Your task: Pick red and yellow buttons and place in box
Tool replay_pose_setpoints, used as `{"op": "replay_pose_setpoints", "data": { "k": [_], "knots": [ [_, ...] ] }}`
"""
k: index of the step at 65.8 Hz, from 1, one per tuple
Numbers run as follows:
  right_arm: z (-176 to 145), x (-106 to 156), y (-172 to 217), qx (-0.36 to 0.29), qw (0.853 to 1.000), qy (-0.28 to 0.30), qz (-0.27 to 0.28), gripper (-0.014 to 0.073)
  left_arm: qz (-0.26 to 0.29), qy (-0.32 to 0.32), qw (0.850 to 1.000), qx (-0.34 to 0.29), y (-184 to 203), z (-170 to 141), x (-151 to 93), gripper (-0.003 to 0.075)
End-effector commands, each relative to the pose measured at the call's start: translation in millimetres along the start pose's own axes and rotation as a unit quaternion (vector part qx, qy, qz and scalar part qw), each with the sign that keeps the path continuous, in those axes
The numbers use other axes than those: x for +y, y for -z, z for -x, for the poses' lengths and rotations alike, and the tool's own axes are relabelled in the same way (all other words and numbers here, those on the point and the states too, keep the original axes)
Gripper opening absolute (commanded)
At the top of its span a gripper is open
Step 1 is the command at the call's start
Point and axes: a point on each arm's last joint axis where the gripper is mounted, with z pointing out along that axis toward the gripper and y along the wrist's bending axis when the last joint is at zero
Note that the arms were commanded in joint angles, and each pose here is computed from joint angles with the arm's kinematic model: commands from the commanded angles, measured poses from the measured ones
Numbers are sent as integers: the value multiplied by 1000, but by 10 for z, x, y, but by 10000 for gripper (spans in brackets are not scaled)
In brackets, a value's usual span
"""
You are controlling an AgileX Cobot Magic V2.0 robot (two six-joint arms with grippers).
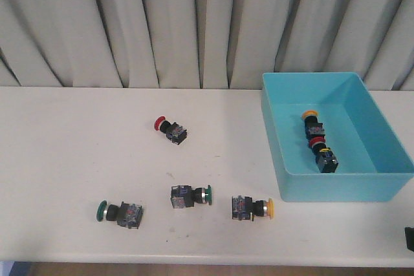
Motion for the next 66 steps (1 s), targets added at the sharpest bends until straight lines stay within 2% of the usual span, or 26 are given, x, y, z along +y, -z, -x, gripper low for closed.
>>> {"op": "replay_pose_setpoints", "data": {
  "k": [1,8,13,21,29,49,55,57,66],
  "knots": [
    [90,-3,69,-43,999,-1,-3,-7,-5,9,1000,-23,-11,-79,-10,-8],
    [-9,-23,167,-105,993,34,-31,-7,-5,9,1000,-23,-11,-79,-10,-8],
    [-176,-15,186,-178,982,38,-44,-7,-5,9,1000,-23,-11,-79,-10,-8],
    [-466,22,198,-307,950,25,-49,-6,-5,9,1000,-23,-11,-79,-10,-8],
    [-724,46,113,-376,926,11,-47,-6,-5,9,1000,-23,-11,-79,-10,-8],
    [-1007,45,-156,-442,895,-2,-53,-6,-5,9,1000,-23,-11,-79,-10,-8],
    [-1081,51,-232,-465,884,-26,-41,-5,-5,9,1000,-23,-11,-79,-10,-8],
    [-1094,51,-237,-456,889,-34,-37,-4,-5,9,1000,-23,-11,-79,-10,-8],
    [-1107,51,-247,-449,892,-27,-41,-4,-5,9,1000,-23,-11,-79,-10,-8]
  ]
}}
